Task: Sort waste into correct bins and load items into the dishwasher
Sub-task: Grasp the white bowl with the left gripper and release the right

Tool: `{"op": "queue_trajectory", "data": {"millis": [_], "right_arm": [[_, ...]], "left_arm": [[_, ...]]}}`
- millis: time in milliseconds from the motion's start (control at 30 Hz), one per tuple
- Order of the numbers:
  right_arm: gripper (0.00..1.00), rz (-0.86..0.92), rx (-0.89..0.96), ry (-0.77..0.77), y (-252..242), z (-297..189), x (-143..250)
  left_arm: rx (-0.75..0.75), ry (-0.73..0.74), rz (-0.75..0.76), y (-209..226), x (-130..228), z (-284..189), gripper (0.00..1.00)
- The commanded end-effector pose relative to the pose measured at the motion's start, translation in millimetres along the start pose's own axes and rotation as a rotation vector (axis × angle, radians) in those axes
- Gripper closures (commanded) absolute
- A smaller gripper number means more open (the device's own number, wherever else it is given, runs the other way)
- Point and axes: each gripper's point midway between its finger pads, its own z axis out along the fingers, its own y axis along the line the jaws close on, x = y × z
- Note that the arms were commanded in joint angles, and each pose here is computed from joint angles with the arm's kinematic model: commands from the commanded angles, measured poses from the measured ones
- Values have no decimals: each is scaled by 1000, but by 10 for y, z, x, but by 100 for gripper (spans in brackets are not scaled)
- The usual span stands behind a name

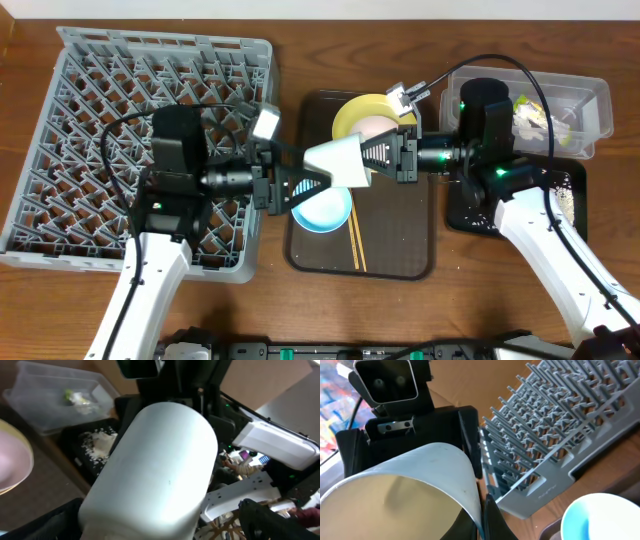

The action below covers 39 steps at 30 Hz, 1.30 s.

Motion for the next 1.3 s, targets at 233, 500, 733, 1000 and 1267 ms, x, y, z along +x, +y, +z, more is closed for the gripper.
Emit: {"op": "queue_trajectory", "data": {"millis": [233,500,733,1000,1267], "right_arm": [[99,28,-26,13,30,5,13],[99,3,-37,-14,82,3,-86],[99,-2,-34,-20,81,2,-104],[99,-2,-34,-20,82,2,-103],[99,2,-34,-19,79,2,-99]], "left_arm": [[100,48,12,-305,-17,187,6],[125,64,40,-379,12,252,8],[128,58,62,-394,-10,251,16],[136,46,108,-426,-53,249,17],[137,44,119,-433,-63,249,26]]}}
